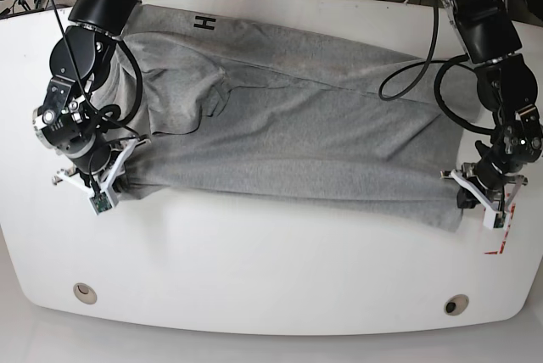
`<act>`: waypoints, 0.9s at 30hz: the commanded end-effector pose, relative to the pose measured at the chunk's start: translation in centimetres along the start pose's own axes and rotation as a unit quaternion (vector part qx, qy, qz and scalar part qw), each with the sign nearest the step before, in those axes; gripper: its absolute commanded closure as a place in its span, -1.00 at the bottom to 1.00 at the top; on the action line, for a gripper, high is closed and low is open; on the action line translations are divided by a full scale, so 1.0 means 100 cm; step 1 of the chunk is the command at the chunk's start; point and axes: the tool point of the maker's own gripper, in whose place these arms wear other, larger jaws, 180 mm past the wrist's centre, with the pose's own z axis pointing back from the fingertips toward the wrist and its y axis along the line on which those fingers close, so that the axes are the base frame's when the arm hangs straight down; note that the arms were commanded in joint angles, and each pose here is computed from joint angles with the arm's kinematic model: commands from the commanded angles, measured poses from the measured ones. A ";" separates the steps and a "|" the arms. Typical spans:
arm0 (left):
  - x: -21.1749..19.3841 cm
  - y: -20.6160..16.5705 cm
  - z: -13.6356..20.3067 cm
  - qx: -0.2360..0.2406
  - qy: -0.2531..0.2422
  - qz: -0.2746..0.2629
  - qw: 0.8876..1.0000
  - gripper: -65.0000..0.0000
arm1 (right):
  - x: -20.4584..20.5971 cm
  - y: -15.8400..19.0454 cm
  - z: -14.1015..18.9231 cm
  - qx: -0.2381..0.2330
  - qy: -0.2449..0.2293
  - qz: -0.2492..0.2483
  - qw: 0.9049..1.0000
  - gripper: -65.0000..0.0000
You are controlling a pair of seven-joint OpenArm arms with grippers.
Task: Fold the T-shirt properly
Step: 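Lift the hem with both grippers and fold it over toward the collar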
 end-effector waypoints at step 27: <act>-0.076 0.015 0.069 0.042 0.054 -0.062 0.996 1.00 | -0.099 0.054 0.053 0.021 0.092 0.012 0.995 0.98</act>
